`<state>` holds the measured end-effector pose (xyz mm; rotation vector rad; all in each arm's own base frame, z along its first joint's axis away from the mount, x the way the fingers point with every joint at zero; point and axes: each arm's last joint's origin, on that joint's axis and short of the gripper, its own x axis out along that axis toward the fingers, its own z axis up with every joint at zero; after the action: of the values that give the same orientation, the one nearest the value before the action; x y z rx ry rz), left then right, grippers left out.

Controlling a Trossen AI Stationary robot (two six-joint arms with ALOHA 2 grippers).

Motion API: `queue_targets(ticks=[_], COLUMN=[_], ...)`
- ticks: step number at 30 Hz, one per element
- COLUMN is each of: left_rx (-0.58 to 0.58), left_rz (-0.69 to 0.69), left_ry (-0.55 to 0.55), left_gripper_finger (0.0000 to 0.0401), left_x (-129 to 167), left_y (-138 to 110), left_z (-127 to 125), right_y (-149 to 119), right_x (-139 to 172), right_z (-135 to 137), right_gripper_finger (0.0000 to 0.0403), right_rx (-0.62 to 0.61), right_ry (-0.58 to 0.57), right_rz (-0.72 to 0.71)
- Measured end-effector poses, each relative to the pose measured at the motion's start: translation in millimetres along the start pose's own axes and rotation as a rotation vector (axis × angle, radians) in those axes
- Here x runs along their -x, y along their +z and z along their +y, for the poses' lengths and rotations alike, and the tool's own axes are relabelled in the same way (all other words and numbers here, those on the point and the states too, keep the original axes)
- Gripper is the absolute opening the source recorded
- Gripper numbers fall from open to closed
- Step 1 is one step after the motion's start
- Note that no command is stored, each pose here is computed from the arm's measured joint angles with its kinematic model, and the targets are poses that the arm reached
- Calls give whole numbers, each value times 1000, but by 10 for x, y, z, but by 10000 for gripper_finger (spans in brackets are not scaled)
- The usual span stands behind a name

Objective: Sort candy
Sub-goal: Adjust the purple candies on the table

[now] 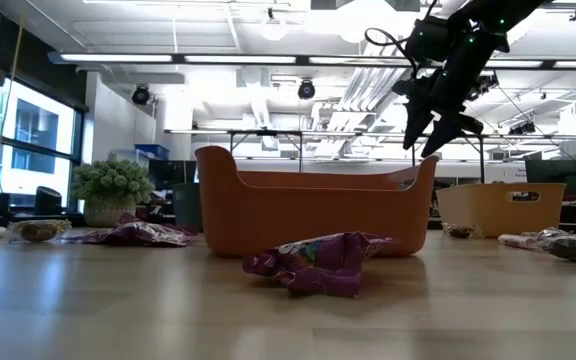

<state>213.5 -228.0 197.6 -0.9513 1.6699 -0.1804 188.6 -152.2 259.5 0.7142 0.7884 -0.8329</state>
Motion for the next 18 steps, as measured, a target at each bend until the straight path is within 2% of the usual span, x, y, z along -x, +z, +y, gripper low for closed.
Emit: queue_targets(ticks=[2, 6, 11, 15, 18], left_rx=[53, 147, 218, 193, 172], left_rz=[-7, 43, 74, 109, 122], left_ry=[-22, 153, 325, 333, 333], left_gripper_finger=[0, 0, 0, 0, 0], left_x=[-153, -460, -596, -635, -514], left_y=[-19, 7, 138, 325, 564], left_z=[-28, 173, 407, 488, 585], right_y=[1, 14, 16, 16, 16], right_x=[0, 0, 0, 0, 0], right_z=[0, 6, 7, 7, 8], right_gripper_finger=[212, 212, 212, 212, 212], right_rx=[1, 4, 19, 19, 19], right_ry=[0, 6, 7, 9, 11], right_rz=[-1, -15, -17, -16, -15])
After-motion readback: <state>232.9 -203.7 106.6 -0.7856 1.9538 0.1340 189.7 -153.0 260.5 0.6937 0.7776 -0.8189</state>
